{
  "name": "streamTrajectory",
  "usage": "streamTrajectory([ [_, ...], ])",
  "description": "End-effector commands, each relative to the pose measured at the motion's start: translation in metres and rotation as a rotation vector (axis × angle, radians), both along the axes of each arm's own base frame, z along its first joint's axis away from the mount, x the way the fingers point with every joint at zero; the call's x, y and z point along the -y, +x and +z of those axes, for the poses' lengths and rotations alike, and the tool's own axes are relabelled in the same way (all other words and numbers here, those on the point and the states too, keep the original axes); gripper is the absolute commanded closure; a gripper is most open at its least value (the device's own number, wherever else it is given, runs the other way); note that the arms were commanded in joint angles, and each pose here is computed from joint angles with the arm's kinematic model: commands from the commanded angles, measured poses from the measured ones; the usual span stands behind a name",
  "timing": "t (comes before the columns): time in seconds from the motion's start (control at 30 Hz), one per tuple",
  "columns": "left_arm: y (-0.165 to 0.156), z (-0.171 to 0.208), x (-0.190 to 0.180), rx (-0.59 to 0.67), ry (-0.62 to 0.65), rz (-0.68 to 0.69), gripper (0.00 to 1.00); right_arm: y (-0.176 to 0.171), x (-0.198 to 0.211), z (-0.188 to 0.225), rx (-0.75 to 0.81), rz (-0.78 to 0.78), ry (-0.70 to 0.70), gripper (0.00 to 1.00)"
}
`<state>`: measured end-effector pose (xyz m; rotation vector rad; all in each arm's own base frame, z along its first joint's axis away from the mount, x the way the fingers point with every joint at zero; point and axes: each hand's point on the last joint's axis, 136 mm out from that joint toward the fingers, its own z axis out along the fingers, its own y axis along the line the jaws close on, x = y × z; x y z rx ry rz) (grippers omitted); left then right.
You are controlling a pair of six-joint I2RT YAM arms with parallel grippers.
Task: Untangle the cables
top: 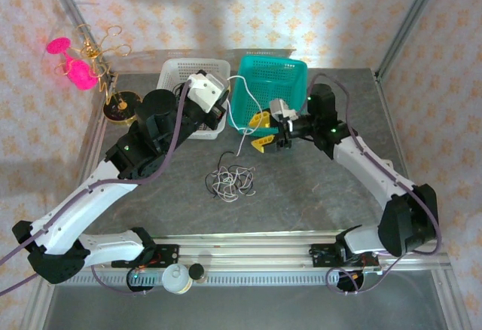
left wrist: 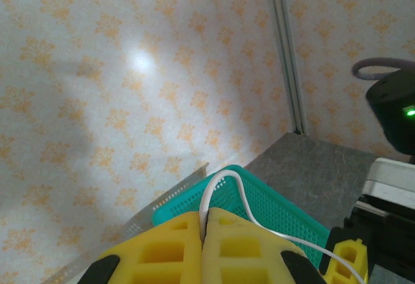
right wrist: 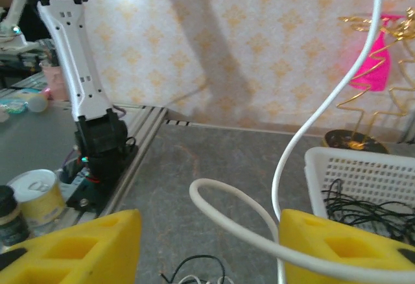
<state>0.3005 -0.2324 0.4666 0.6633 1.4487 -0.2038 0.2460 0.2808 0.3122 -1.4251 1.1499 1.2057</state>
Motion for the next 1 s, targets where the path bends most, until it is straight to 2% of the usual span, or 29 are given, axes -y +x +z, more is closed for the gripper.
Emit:
streamTrajectory([
  [0.0,-0.003,0.018,0.001,0.031,-0.037,-0.018,1.0,-0.012,0.0,0.001,-0.004,0.096,0.007,0.46],
  [0.13,-0.004,0.017,0.001,0.025,-0.044,-0.024,1.0,-0.003,-0.004,-0.001,-0.015,0.064,-0.015,0.49],
  [0.23,-0.004,0.015,0.001,0.022,-0.048,-0.027,1.0,0.018,-0.009,0.005,-0.038,-0.078,-0.017,0.55],
  [0.33,-0.003,0.013,0.001,0.019,-0.046,-0.02,1.0,0.029,-0.005,0.016,-0.025,-0.189,0.041,0.71],
  [0.57,-0.004,0.019,-0.003,0.045,-0.048,-0.002,1.0,0.024,-0.004,0.004,-0.086,-0.19,0.007,0.99],
  [0.97,-0.007,0.043,-0.012,0.127,-0.102,0.026,1.0,0.016,0.003,-0.005,-0.176,-0.306,0.02,1.0],
])
